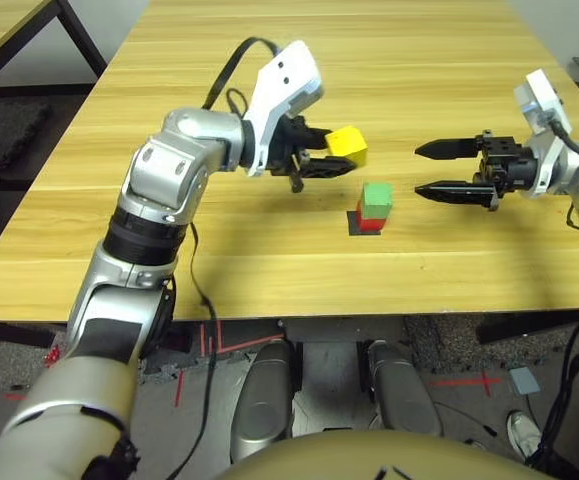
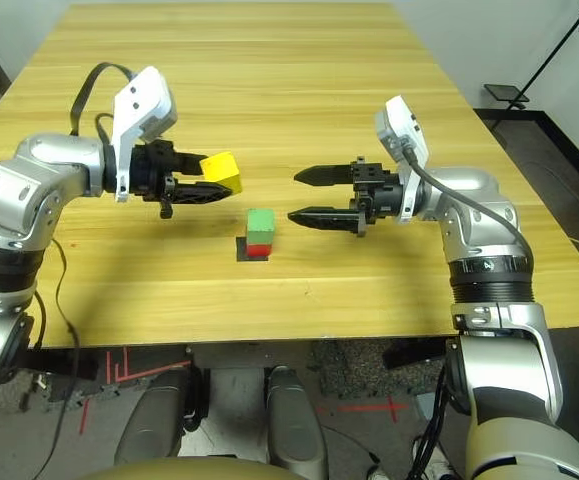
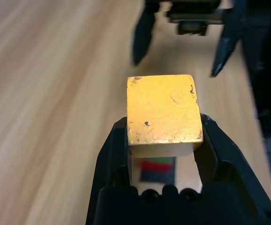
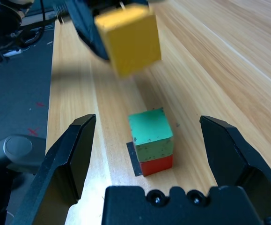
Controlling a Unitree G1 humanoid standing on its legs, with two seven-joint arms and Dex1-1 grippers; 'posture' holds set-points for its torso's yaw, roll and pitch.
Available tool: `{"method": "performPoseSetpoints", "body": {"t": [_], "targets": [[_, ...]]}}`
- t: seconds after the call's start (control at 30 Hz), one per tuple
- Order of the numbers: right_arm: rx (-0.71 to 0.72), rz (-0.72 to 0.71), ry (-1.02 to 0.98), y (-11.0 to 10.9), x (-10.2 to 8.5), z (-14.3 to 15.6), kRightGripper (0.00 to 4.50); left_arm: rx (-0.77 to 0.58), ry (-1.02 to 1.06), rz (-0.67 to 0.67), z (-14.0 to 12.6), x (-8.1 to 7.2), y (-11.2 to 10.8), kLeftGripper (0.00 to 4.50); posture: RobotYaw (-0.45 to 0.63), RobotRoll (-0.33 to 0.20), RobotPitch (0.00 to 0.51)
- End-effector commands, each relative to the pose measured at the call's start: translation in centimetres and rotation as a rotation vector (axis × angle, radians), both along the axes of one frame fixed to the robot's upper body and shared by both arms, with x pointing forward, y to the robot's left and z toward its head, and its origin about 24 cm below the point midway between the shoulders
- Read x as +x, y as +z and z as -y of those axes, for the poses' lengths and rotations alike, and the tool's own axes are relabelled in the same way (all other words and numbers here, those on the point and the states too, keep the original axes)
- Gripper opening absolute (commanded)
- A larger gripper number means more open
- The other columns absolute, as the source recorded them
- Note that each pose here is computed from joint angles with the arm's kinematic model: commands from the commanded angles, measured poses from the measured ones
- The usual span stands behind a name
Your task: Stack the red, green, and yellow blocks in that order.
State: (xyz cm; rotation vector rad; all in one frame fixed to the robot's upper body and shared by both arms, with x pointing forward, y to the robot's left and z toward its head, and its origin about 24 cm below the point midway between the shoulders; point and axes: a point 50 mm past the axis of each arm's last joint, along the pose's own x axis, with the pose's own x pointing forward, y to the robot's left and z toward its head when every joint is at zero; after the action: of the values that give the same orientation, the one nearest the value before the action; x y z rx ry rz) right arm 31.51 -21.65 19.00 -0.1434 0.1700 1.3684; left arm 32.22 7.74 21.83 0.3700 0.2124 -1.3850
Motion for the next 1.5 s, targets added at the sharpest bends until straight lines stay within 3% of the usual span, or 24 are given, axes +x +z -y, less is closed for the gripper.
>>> {"method": "performPoseSetpoints", "body": {"t": [0.03, 0.33, 1.5], "targets": [[0.009, -0.002, 0.004, 0.1, -0.3, 0.0, 4.5, 0.023, -0.051, 0.004, 1.2, 0.7, -0.3, 1.95, 0.18, -0.052, 0.112], [0.018, -0.003, -0.014, 0.3, -0.5, -0.1, 4.5, 0.036, -0.074, 0.002, 3.0, 2.4, -1.5, 1.95, 0.15, -0.049, 0.125], [0.008, -0.007, -0.066, 0.4, -1.0, 0.9, 4.5, 0.102, -0.067, -0.068, 1.3, 2.6, -5.1, 1.95, 0.12, -0.06, 0.138]]}}
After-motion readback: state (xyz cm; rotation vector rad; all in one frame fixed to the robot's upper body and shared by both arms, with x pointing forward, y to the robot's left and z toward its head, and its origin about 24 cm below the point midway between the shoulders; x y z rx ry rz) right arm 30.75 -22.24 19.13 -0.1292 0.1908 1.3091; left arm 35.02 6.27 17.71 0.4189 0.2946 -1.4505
